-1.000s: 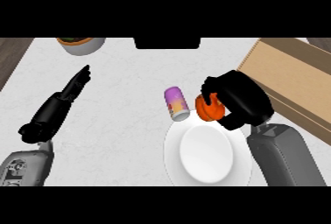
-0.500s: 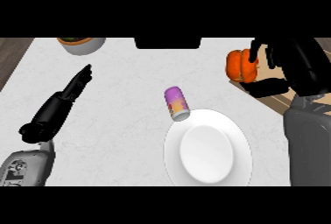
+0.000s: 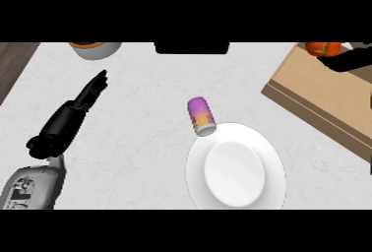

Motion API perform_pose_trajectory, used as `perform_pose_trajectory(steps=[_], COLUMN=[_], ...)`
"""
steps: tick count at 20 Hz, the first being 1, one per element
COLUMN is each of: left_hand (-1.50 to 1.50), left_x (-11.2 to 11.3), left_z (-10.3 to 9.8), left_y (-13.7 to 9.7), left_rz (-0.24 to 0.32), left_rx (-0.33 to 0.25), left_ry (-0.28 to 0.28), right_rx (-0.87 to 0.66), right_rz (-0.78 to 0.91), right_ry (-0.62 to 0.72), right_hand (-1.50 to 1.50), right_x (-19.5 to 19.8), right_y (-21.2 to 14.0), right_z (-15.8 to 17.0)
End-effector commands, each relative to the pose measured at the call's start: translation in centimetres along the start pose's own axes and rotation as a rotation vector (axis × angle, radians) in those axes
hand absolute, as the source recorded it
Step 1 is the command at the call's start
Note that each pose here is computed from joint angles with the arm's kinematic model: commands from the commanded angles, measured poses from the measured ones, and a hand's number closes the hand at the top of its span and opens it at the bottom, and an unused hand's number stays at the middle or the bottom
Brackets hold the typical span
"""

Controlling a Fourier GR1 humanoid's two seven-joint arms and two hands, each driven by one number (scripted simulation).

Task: Pick the squash from the plate and place it in the cardboard box

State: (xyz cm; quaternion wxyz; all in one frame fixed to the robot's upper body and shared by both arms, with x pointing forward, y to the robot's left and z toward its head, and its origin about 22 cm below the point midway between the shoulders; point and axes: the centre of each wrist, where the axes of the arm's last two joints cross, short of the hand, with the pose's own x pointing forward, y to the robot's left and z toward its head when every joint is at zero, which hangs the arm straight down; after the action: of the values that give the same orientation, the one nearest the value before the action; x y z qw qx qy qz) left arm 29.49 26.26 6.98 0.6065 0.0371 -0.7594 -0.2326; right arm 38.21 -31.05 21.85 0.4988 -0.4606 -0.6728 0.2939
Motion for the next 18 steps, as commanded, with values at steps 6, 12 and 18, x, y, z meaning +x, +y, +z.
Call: perform_pose_trajectory(steps=[6, 12, 18], left_hand=[0.00, 0.00, 0.00], left_x=[0.6, -0.8, -0.1], left_z=[-0.8, 0.7, 0.0], left_y=[-0.1, -0.6, 0.1], left_rz=[-0.003, 0.004, -0.007], left_rx=[-0.015, -0.035, -0.040], left_ry=[-0.013, -0.008, -0.025], right_rx=[0.336, 0.498, 0.669], right_rz=[0.148, 0.169, 0.148], right_ry=[0.163, 0.176, 0.190], right_hand=[1.50, 1.50, -1.50], right_x=[-7.6, -11.5, -14.7], right_y=[-1.9, -1.1, -1.8], right_z=[-2.1, -1.9, -0.9])
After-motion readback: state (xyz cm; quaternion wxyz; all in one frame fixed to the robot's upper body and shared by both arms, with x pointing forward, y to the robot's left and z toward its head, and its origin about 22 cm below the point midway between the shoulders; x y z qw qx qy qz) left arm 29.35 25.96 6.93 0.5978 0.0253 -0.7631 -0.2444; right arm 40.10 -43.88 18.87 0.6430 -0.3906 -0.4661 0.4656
